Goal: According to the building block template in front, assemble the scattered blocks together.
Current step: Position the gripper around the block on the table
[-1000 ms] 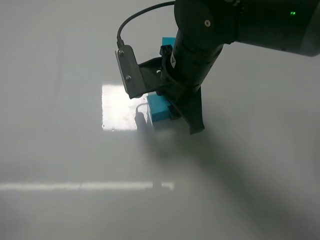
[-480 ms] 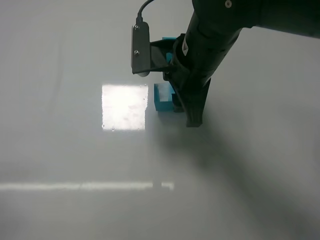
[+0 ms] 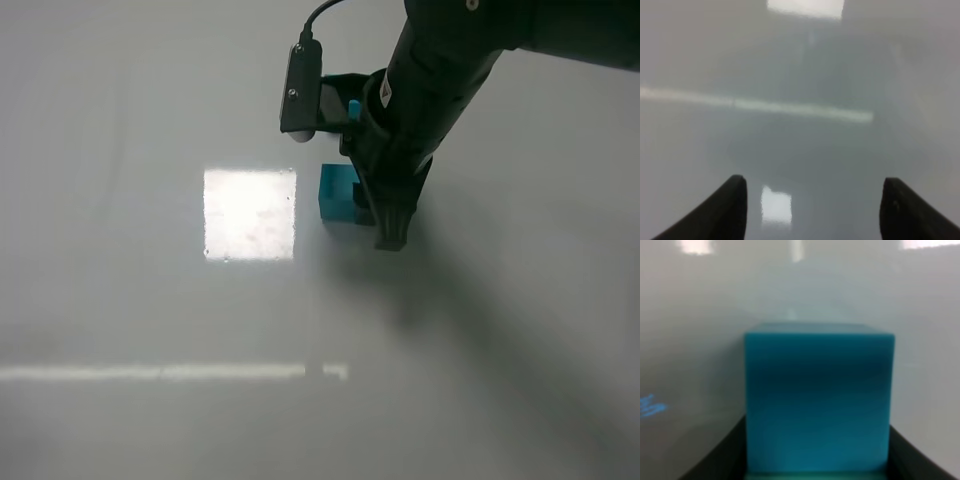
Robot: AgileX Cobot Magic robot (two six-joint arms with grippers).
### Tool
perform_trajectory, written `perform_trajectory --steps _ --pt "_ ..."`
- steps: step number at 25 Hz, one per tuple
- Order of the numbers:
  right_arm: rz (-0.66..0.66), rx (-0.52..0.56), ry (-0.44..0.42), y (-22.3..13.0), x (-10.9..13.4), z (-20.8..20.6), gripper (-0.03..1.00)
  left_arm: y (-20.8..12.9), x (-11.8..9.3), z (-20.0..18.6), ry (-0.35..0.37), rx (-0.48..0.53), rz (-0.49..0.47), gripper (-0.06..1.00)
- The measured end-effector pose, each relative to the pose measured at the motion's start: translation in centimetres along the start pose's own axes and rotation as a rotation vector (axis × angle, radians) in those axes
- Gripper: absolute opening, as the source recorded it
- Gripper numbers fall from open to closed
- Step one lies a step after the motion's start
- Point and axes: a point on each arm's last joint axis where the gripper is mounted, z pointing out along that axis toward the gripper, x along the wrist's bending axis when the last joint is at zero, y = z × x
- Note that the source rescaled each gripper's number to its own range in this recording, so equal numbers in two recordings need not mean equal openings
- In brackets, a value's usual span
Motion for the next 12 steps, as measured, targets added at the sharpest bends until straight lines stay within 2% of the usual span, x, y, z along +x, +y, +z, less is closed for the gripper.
perform_trajectory --steps 12 --pt "-0.053 -0.022 0.02 0.48 0.24 0.89 0.01 0.0 0.0 0.0 0.0 0.0 0.0 0.52"
